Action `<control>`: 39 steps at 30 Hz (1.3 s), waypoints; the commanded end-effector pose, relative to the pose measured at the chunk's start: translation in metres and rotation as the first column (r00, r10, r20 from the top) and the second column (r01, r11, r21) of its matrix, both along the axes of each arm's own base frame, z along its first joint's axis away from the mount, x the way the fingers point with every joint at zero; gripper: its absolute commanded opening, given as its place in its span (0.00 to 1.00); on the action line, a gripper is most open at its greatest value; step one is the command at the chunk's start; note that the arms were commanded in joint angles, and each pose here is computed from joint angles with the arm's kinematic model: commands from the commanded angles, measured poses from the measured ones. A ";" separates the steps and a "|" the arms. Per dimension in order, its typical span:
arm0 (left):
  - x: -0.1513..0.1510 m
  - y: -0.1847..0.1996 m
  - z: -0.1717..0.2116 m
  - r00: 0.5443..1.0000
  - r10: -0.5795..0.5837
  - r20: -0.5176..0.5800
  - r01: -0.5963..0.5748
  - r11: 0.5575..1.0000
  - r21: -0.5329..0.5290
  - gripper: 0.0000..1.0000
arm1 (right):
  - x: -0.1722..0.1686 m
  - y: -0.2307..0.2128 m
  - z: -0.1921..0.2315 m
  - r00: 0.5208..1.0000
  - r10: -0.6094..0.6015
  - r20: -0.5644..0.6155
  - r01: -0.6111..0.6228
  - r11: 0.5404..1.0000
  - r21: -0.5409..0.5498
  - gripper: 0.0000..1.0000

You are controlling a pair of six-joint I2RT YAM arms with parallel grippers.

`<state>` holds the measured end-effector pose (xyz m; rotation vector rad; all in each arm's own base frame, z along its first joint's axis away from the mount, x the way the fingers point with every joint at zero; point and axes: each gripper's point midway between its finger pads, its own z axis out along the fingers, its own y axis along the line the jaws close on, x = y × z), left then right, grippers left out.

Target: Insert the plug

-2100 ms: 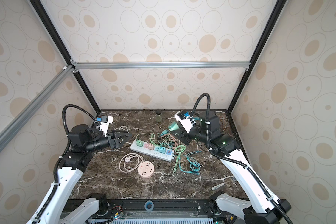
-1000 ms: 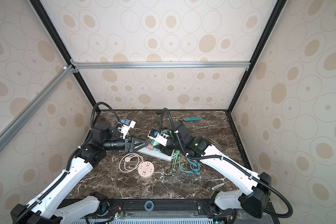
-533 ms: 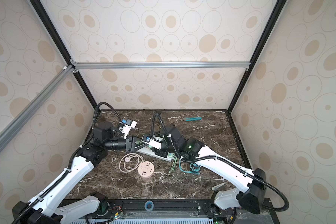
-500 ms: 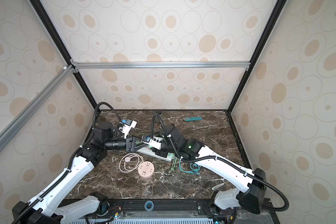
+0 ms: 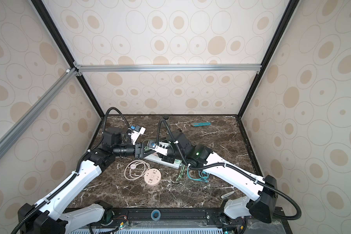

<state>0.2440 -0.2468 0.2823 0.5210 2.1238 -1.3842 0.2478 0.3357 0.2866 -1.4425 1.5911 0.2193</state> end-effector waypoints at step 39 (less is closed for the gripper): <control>0.035 0.016 0.072 0.932 0.252 0.262 -0.216 0.964 -0.157 0.00 | 0.015 -0.058 0.075 0.892 -0.007 -0.453 0.324 0.707 0.628 0.70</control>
